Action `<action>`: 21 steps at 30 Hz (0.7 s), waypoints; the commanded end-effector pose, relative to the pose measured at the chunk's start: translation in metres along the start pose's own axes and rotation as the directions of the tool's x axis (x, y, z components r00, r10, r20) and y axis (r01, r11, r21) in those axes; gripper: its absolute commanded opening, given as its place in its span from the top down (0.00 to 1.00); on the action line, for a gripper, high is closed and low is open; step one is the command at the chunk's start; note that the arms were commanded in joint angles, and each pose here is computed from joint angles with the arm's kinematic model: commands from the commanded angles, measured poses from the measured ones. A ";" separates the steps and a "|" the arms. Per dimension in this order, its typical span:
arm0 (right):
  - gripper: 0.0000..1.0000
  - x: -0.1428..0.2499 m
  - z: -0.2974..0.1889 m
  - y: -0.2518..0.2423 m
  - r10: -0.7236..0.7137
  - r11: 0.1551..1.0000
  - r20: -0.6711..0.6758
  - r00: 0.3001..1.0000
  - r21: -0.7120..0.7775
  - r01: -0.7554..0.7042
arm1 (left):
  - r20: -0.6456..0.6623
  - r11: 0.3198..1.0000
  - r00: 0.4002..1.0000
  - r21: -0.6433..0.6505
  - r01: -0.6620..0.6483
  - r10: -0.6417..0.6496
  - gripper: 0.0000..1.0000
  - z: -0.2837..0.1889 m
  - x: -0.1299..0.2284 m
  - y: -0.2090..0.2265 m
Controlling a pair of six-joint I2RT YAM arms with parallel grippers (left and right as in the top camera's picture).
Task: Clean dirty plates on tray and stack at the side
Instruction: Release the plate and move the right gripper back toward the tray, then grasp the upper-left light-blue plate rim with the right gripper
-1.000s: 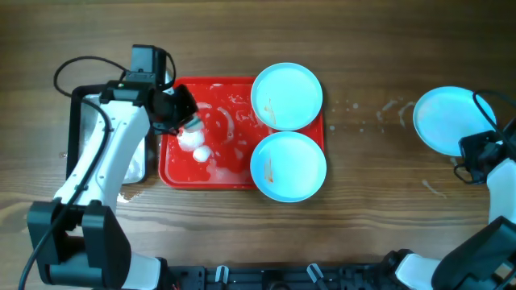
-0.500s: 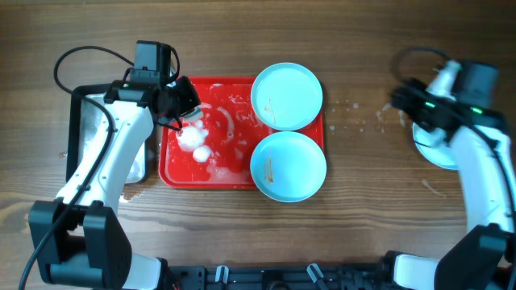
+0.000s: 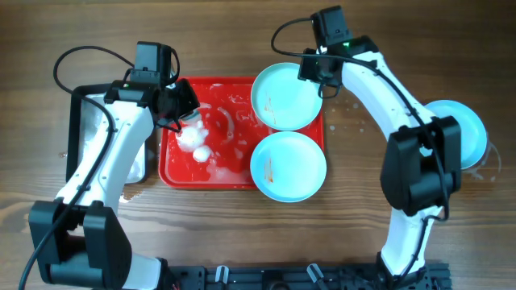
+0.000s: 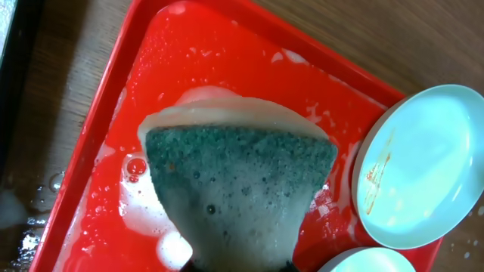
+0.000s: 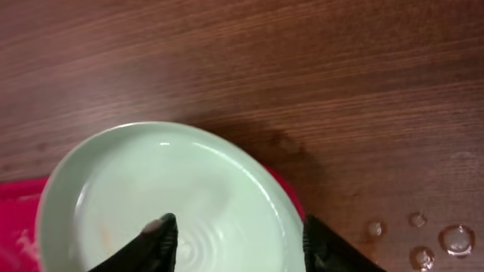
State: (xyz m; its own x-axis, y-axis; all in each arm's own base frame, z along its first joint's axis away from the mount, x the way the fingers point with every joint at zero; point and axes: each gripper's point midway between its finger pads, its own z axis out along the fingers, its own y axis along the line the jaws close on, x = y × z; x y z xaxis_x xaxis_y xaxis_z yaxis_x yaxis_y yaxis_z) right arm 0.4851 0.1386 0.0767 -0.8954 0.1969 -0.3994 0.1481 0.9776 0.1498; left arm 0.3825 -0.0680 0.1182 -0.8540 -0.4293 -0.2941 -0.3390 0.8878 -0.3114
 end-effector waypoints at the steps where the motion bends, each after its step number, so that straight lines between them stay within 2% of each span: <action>1: 0.47 -0.008 0.021 -0.010 -0.043 0.997 0.016 0.999 0.058 0.042 | 0.008 1.000 1.000 -0.009 -0.026 0.026 0.96 -0.002 -0.002 0.000; 7: 0.51 -0.004 0.045 -0.024 -0.102 0.991 -0.012 0.995 0.087 0.102 | 0.000 1.000 1.000 -0.014 -0.025 0.025 0.96 -0.002 0.000 0.002; 16: 0.83 0.005 0.052 -0.028 -0.104 0.990 -0.046 0.993 0.094 0.108 | 0.000 1.000 1.000 -0.014 -0.025 0.025 0.96 -0.002 0.000 0.002; 18: 0.92 0.011 0.052 -0.030 -0.104 0.989 -0.069 0.992 0.101 0.111 | 0.000 1.000 1.000 -0.014 -0.025 0.025 0.96 -0.002 0.000 0.002; 19: 0.96 0.014 0.051 -0.032 -0.104 0.988 -0.082 0.991 0.105 0.113 | 0.000 1.000 1.000 -0.014 -0.025 0.025 0.96 -0.002 0.000 0.002; 21: 0.96 0.017 0.049 -0.030 -0.103 0.989 -0.100 0.990 0.094 0.113 | 0.001 1.000 1.000 -0.015 -0.025 0.025 0.96 -0.002 0.000 0.002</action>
State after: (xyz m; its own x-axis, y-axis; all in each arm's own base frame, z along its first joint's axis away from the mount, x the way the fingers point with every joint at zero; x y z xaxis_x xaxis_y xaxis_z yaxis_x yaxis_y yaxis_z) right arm 0.4879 0.1179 0.0257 -0.9357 0.0924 -0.3405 0.0863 0.9957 0.0331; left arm 0.3792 -0.0675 0.1166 -0.8583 -0.4287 -0.2819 -0.3437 0.8883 -0.3045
